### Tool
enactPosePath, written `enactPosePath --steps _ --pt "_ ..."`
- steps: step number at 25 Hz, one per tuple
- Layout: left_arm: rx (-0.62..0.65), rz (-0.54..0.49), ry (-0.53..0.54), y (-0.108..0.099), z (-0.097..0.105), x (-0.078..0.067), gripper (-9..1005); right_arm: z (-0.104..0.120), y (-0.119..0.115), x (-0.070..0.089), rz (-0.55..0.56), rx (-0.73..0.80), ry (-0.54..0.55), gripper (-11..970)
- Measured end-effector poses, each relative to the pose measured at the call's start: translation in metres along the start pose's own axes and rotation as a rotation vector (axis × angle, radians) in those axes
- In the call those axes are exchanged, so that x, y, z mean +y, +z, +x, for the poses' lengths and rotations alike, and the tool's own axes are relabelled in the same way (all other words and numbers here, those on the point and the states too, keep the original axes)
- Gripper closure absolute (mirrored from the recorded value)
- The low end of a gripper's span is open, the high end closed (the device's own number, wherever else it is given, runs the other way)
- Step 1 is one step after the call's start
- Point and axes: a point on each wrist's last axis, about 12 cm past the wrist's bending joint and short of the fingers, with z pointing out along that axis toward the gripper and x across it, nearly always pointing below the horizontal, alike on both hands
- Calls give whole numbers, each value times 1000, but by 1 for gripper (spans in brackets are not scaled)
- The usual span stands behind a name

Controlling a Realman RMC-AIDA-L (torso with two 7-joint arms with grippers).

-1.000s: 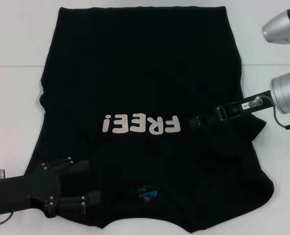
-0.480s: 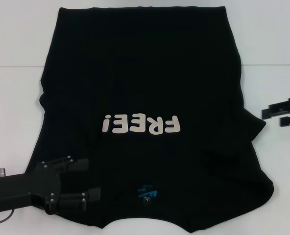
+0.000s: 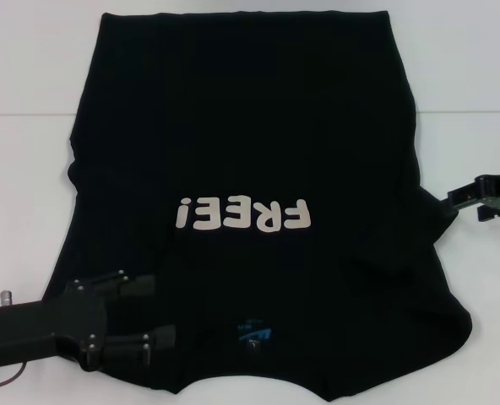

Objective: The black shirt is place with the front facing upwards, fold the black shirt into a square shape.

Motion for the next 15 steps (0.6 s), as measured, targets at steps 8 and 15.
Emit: enactPosePath --steps 8,15 --pt "0 -2 -5 -1 2 -1 123 4 18 6 19 -14 -25 239" --pt "0 -5 -6 -1 2 -1 123 6 24 11 11 -21 -33 255"
